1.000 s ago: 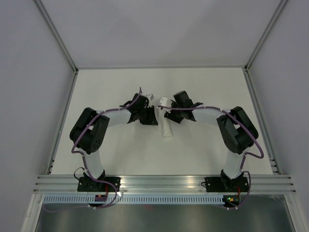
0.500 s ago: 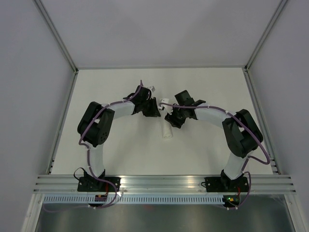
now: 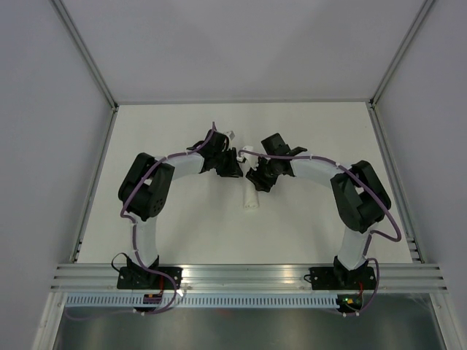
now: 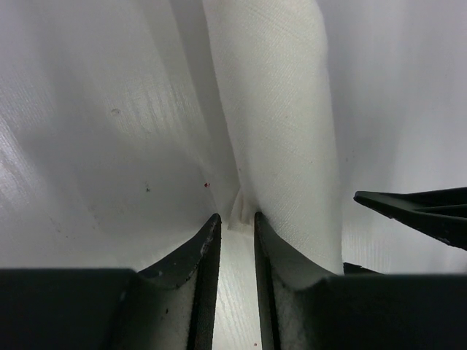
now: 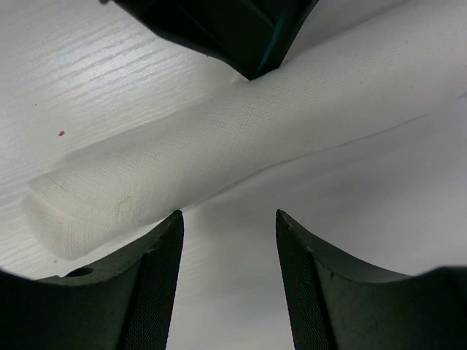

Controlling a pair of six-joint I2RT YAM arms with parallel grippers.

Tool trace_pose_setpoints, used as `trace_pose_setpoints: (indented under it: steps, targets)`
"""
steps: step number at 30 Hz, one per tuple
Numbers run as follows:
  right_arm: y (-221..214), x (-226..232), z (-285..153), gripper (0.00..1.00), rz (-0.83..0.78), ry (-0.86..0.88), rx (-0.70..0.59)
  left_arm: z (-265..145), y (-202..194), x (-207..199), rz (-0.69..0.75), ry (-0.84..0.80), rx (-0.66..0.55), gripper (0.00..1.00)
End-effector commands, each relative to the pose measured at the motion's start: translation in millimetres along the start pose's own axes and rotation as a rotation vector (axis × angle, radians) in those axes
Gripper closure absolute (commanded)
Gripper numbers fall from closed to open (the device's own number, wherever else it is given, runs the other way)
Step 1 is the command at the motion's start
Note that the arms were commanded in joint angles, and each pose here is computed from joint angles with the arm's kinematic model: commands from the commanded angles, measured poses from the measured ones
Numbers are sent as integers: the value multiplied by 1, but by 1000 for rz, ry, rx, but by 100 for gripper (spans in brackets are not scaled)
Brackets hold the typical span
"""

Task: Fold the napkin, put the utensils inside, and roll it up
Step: Adjust the napkin at the center of the board, then reset both arms

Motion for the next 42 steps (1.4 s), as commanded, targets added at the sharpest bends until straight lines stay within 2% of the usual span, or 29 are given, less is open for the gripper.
trace_pose_setpoints:
  steps: [1, 9, 14, 15, 18, 19, 21, 24, 25, 26, 31, 33, 38, 42]
  targets:
    - [14, -2, 1, 41, 31, 25, -31, 1, 4, -9, -37, -39, 8, 70]
    - [9, -9, -8, 40, 45, 3, -28, -4, 3, -9, -27, -34, 0, 70]
    - [16, -24, -41, 39, 70, -8, -67, -28, 15, -15, 16, -1, -56, 62]
    - [26, -31, -52, 38, 66, -22, -93, -43, 25, -21, 34, -5, -95, 60]
    - [38, -46, -89, 38, 123, -20, -148, -72, 36, -22, 73, 39, -156, 49]
    - [35, -55, -107, 37, 164, -37, -169, -92, 44, -31, 98, 30, -202, 44]
    - [45, -64, -133, 2, 217, -52, -241, -111, 47, -31, 128, 59, -241, 41]
    - [49, -80, -178, 2, 299, -122, -348, -148, 51, -40, 157, 65, -323, 34]
    - [43, -90, -193, 2, 342, -164, -378, -156, 51, -42, 170, 61, -338, 7]
    - [45, -89, -210, 2, 364, -195, -413, -170, 50, -47, 181, 49, -369, 1]
    - [32, -92, -262, 2, 462, -337, -498, -213, 44, -54, 222, 47, -475, 0]
    - [24, -90, -266, 2, 494, -377, -506, -226, 37, -54, 240, 44, -499, 0]
    - [13, -92, -296, 2, 557, -553, -586, -238, 21, -48, 277, 50, -504, 0]
    - [14, -91, -304, 2, 572, -582, -598, -247, 16, -49, 296, 40, -515, 0]
Point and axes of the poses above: each gripper's point midway between its finger pads, its own z axis out along the fingers, its own x axis along the line the jaws close on, y = z × x, the point moved 4 cm from there along -z, back along the fingers, and after that the axes turned 1 degree about -z, right-handed, at the moved point
